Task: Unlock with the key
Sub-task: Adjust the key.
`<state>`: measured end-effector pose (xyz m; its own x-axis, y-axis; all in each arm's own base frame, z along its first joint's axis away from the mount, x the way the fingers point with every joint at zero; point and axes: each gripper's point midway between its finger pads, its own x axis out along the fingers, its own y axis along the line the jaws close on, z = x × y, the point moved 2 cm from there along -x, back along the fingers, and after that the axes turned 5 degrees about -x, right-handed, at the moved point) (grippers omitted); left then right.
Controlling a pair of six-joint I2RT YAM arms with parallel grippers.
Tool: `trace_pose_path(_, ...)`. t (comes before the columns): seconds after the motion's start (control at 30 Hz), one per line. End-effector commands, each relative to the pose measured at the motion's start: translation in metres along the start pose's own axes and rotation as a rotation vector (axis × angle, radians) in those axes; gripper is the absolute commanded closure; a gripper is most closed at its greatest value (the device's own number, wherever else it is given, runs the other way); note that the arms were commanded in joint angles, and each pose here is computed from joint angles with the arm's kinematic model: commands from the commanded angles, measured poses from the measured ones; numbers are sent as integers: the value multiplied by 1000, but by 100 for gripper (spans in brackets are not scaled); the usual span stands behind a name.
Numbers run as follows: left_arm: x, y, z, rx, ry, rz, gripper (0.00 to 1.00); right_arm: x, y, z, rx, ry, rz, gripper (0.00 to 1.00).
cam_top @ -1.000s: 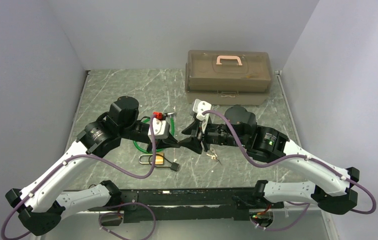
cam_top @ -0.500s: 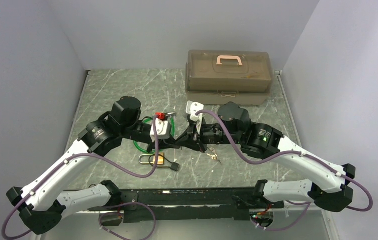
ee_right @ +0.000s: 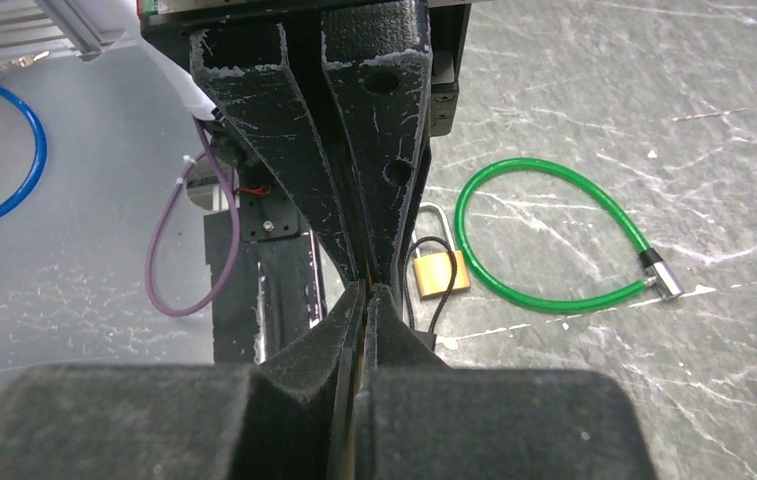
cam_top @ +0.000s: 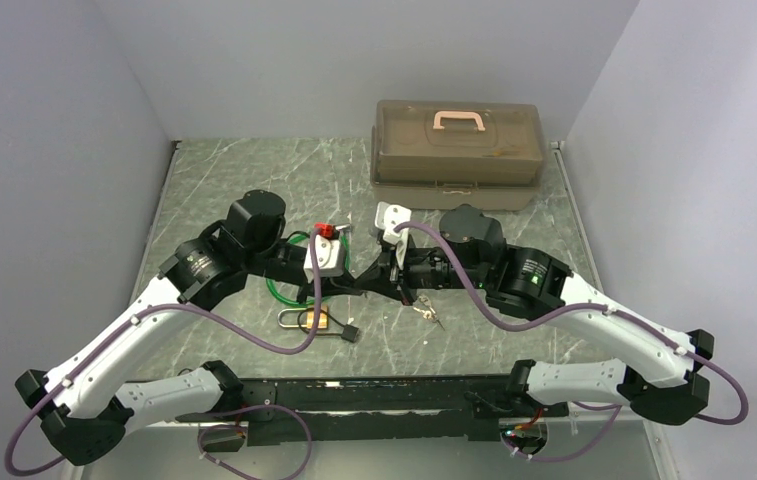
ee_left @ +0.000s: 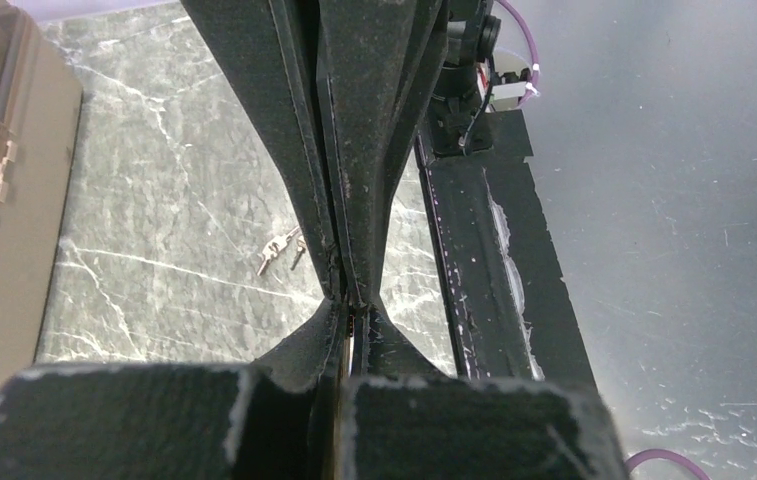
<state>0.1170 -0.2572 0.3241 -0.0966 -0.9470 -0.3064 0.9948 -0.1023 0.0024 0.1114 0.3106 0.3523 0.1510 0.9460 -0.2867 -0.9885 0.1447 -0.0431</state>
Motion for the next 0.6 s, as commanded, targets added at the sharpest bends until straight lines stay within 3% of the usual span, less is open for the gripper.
trace_pose_path(0.0, -10, -4, 32, 92, -64, 3, 100, -15, -8, 0, -2, -6, -76, 100)
trace_pose_path(0.07, -11, -5, 34, 90, -62, 3, 95, -16, -8, -2, 8, -10, -89, 100)
trace_pose_path(0.13, -11, -5, 33, 72, -60, 5, 57, -19, -10, 0, 14, -33, -105, 100)
trace_pose_path(0.17, -11, -5, 33, 65, -60, 6, 48, -20, -10, 3, 14, -56, -114, 100)
trace_pose_path(0.23, -11, -5, 30, 59, -57, 9, 39, -22, -11, 7, 20, -93, -123, 100)
trace_pose_path(0.3, -12, -6, 27, 54, -49, 12, 34, -24, -11, 11, 14, -135, -132, 100)
trace_pose_path(0.57, -12, 5, 17, 20, -39, 86, 34, -33, -3, 25, 85, -331, -121, 100)
